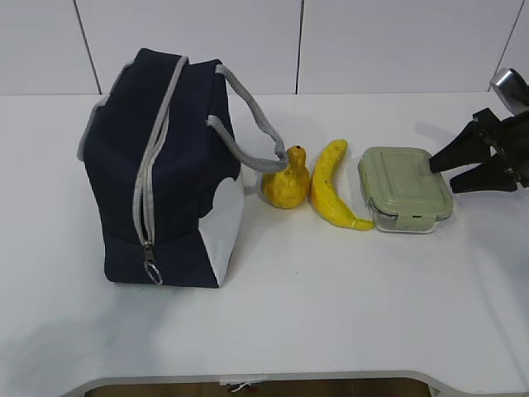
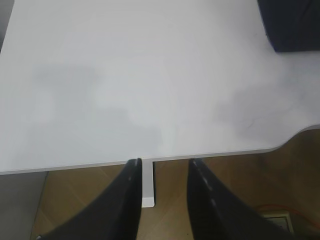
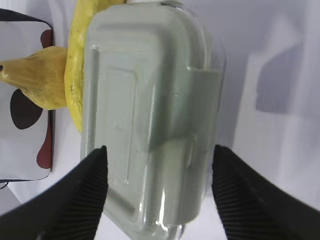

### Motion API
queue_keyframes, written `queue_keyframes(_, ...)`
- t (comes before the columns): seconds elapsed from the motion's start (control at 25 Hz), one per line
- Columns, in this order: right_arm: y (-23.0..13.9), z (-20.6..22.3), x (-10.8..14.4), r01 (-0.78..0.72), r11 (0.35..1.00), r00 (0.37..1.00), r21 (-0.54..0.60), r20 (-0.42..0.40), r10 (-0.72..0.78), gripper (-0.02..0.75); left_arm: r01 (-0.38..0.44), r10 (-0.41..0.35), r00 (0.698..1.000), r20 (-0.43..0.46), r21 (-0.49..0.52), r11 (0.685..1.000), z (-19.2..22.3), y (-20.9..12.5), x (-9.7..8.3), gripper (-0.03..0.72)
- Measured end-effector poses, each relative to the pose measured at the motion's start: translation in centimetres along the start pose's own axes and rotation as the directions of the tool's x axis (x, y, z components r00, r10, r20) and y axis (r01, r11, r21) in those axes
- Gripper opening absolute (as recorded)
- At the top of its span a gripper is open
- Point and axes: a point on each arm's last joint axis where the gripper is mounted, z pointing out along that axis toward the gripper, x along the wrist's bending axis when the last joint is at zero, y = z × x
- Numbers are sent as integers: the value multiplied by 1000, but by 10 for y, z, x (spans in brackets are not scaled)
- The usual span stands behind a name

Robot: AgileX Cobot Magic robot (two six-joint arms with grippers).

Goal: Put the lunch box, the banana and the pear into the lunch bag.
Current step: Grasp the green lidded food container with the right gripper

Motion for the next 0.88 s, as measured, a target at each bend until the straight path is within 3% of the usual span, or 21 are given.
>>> queue_keyframes(0.6, 2, 6, 4, 86, 996, 996, 12, -2, -86, 522, 0, 0, 1000, 0, 0, 1000, 0, 0, 0, 240)
queue_keyframes(0.88, 11, 21, -15, 68, 997, 998, 20, -12, -68, 523, 0, 0, 1000, 0, 0, 1000, 0, 0, 0, 240)
